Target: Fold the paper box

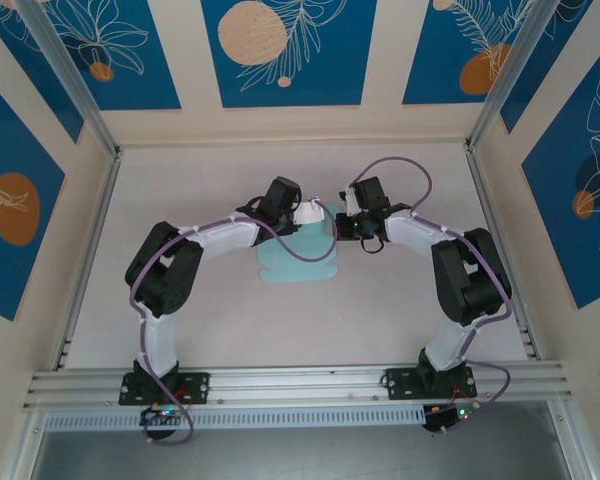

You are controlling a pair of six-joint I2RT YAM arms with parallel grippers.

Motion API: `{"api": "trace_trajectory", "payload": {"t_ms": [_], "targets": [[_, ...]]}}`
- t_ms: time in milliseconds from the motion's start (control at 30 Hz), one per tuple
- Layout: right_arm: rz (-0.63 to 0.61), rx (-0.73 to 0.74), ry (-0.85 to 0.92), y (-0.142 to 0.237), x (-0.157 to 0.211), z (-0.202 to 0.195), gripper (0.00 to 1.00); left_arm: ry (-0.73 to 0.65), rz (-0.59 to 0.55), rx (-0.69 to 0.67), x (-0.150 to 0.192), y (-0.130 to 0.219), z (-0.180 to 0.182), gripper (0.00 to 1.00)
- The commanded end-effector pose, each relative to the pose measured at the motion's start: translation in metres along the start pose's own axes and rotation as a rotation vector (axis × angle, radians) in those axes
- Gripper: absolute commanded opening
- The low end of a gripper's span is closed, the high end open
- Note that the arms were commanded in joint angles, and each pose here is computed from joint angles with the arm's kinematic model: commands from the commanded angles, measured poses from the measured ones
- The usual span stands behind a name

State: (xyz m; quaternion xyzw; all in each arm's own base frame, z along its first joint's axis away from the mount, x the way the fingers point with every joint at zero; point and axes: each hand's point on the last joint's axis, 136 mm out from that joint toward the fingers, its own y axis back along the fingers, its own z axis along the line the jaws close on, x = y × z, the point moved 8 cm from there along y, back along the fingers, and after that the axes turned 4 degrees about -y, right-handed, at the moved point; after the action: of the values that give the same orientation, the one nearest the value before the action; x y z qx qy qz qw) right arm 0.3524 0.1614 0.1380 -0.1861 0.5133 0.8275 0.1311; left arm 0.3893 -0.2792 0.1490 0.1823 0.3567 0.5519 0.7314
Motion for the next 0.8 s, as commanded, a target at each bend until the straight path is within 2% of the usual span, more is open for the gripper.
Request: {"api": "trace_trajectory", "payload": {"t_ms": [0,500,767], "targets": [[-0.026,-0.088,-0.024,0.011,-0.020,0.020,0.01,-0.016,0.065,0.119,0.014,-0.014,-0.032,0.25],[0.045,-0.268,-0.137,0.020,-0.039,0.043,0.00,-0.032,0.069,0.118,0.012,-0.016,-0.035,0.25],[0.065,-0.330,-0.169,0.029,-0.049,0.039,0.00,-0.043,0.074,0.112,0.012,-0.018,-0.036,0.25]]}}
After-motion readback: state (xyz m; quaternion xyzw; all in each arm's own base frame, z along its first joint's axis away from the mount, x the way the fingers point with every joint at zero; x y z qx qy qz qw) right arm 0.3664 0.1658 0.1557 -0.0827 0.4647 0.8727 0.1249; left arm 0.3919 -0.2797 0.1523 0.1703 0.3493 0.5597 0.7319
